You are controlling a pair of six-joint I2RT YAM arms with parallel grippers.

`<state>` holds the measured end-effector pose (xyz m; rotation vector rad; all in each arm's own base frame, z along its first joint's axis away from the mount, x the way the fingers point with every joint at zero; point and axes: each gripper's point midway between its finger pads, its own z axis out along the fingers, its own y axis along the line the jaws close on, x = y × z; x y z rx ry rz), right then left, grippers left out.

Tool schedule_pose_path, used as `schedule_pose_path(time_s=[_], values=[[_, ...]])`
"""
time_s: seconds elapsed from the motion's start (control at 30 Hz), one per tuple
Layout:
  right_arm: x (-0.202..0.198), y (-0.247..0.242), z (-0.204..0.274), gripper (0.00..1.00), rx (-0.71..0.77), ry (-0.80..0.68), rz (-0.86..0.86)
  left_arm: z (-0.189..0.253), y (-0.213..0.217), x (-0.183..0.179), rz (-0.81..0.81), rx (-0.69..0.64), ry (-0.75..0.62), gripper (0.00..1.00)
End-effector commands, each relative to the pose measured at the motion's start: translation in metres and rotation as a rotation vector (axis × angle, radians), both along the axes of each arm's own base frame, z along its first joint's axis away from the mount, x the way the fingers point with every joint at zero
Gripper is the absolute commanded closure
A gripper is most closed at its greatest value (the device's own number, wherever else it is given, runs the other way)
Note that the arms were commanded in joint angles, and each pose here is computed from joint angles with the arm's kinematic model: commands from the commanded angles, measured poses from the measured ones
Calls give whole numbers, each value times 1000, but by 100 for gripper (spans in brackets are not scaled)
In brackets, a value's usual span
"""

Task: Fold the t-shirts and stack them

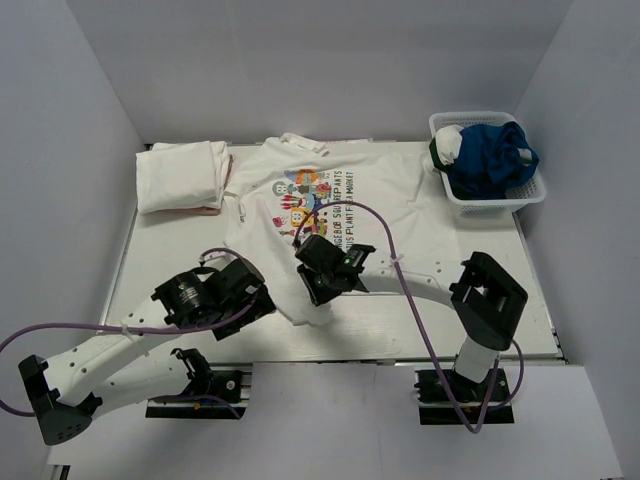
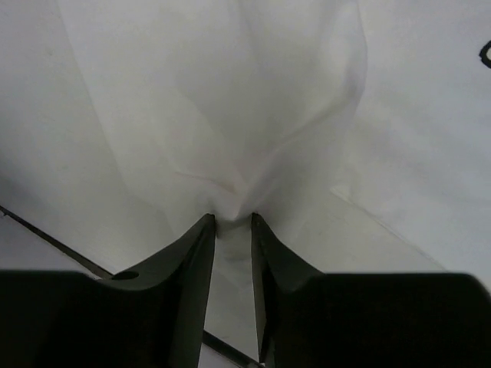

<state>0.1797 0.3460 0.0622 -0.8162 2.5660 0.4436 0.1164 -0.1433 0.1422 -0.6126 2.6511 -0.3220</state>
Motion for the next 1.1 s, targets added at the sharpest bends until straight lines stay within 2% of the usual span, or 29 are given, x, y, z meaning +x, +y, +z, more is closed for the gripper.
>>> schedule_pose_path(time_s=[0.0, 0.03, 0.07, 0.13, 0.17, 0.2, 0.23, 0.27, 0.33, 0.37, 0.43, 0.47, 0.53, 0.57, 0.73, 0.8, 0.9, 1.07], values=[[10, -1, 6, 69, -34, -15, -34, 10, -10, 7, -29, -40, -39, 0], [14, 3, 6, 66, -40, -16, -37, 10, -12, 8, -39, -43, -46, 0], [15, 0, 4, 53, -64, -10, -32, 9, -12, 9, -39, -36, -41, 0], [11, 5, -2, 39, -88, 21, -7, 9, -12, 9, -39, -36, -41, 0], [9, 8, -3, 29, -90, 19, 15, 6, -10, 7, -39, -19, -28, 0], [8, 9, -6, 29, -94, 28, 25, 6, -10, 7, -39, -19, -27, 0], [7, 11, -7, 30, -83, 44, 31, 5, -8, 5, -39, -9, -20, 0], [8, 11, -8, 38, -78, 49, 34, 2, -6, 4, -39, -2, -14, 0], [8, 11, -12, 47, -92, 52, 34, 4, -6, 4, -39, -12, -22, 0], [9, 11, -12, 62, -94, 49, 34, 5, -6, 4, -39, -19, -27, 0], [9, 11, -12, 77, -106, 50, 29, 7, -6, 4, -39, -26, -33, 0], [12, 9, -7, 91, -102, 32, 14, 4, -6, 4, -47, -22, -34, 0], [12, 11, 7, 93, -62, 12, 14, 3, -7, 2, -65, -28, -33, 0], [13, 16, 24, 100, 0, 5, 16, 5, -11, 5, -76, -42, -50, 0], [-8, 36, 96, 100, 289, 74, 93, -10, -32, 7, -201, -48, -32, 0], [2, 36, 113, 100, 383, 81, 66, -17, -37, 9, -233, -27, -16, 0], [-2, 37, 123, 100, 516, 246, 52, -16, -40, 12, -253, -18, -21, 0], [30, 42, 128, 100, 711, 432, 11, -7, -51, 21, -273, -63, -80, 0]])
